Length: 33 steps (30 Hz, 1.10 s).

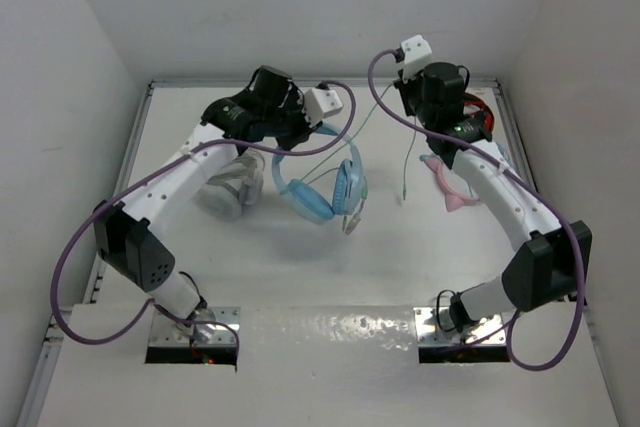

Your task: Wrap the headphones

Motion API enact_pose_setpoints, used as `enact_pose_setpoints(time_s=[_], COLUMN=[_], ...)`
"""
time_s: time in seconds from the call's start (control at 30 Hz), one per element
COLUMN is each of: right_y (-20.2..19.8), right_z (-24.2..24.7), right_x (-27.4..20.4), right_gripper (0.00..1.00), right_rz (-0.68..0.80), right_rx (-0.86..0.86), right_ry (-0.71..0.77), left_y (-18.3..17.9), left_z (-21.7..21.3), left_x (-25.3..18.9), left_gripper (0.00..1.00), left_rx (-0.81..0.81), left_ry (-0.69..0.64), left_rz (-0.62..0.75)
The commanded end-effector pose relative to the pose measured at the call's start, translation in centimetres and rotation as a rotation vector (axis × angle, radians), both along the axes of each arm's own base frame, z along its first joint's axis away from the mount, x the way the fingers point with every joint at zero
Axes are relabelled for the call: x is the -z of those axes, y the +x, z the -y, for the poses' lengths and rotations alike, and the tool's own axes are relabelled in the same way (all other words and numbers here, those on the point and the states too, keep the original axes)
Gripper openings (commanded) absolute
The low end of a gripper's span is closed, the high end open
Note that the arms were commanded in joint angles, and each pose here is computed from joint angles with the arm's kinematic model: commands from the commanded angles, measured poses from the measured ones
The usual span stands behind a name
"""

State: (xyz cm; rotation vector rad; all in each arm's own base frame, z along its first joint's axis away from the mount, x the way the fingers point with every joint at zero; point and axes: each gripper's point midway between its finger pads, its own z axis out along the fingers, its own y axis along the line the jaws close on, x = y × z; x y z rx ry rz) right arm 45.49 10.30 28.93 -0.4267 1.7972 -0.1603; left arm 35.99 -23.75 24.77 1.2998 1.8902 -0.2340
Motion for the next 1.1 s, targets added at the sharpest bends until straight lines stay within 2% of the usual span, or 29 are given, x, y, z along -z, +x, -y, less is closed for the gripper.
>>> enact_pose_setpoints(time_s=[0.0,0.13,0.27,0.3,0.33,0.4,0.43,0.47,0.5,0.53,0.57,0.63,0.73,0.97,1.07], right_y=[1.1,0.7,0.3,0.1,0.2,0.6,0.9,1.6,1.4,1.8,2.1,2.2,2.6,1.9,1.5], right_z=[-0.7,-2.8,-7.3,-8.1,-9.0,-10.6,-11.4,-12.2,-13.4,-14.2,-14.8,-16.0,-17.1,-19.4,-20.3], right_x=[-0.2,2.5,5.9,5.6,7.0,7.1,8.2,7.1,6.7,7.7,6.4,7.5,9.7,13.2,14.3], right_gripper=[0.00,0.00,0.07,0.09,0.10,0.11,0.11,0.11,0.11,0.12,0.12,0.14,0.17,0.17,0.24], right_rz=[0.023,-0.016,-0.107,-0.107,-0.153,-0.143,-0.179,-0.126,-0.151,-0.167,-0.113,-0.149,-0.193,-0.263,-0.285], right_rx=[-0.013,-0.093,-0.273,-0.305,-0.317,-0.368,-0.359,-0.381,-0.402,-0.413,-0.449,-0.450,-0.426,-0.419,-0.422], right_ry=[0.065,0.155,0.312,0.349,0.408,0.497,0.587,0.657,0.785,0.839,0.895,0.981,0.998,0.978,0.968], left_y=[-1.8,-2.6,-3.0,-3.0,-3.1,-3.1,-3.2,-3.1,-3.0,-2.7,-2.4,-2.2,-2.1,-2.7,-2.7], left_z=[2.1,3.6,4.6,4.9,4.9,5.3,5.4,5.6,5.8,5.9,5.9,5.9,6.2,6.5,6.5], left_x=[-7.7,-12.3,-18.5,-18.2,-20.2,-21.4,-22.3,-22.5,-23.0,-23.3,-23.4,-24.1,-24.9,-26.3,-26.6], left_gripper=[0.00,0.00,0.00,0.00,0.00,0.00,0.00,0.00,0.00,0.00,0.00,0.00,0.00,0.00,0.00], left_rx=[0.070,0.085,0.086,0.082,0.087,0.089,0.097,0.100,0.096,0.092,0.083,0.065,0.061,0.078,0.067], left_ry=[-0.203,-0.339,-0.487,-0.495,-0.528,-0.569,-0.588,-0.598,-0.614,-0.622,-0.625,-0.647,-0.677,-0.727,-0.736], left_rz=[0.053,0.034,0.064,0.045,0.077,0.079,0.093,0.090,0.090,0.094,0.096,0.107,0.103,0.083,0.085])
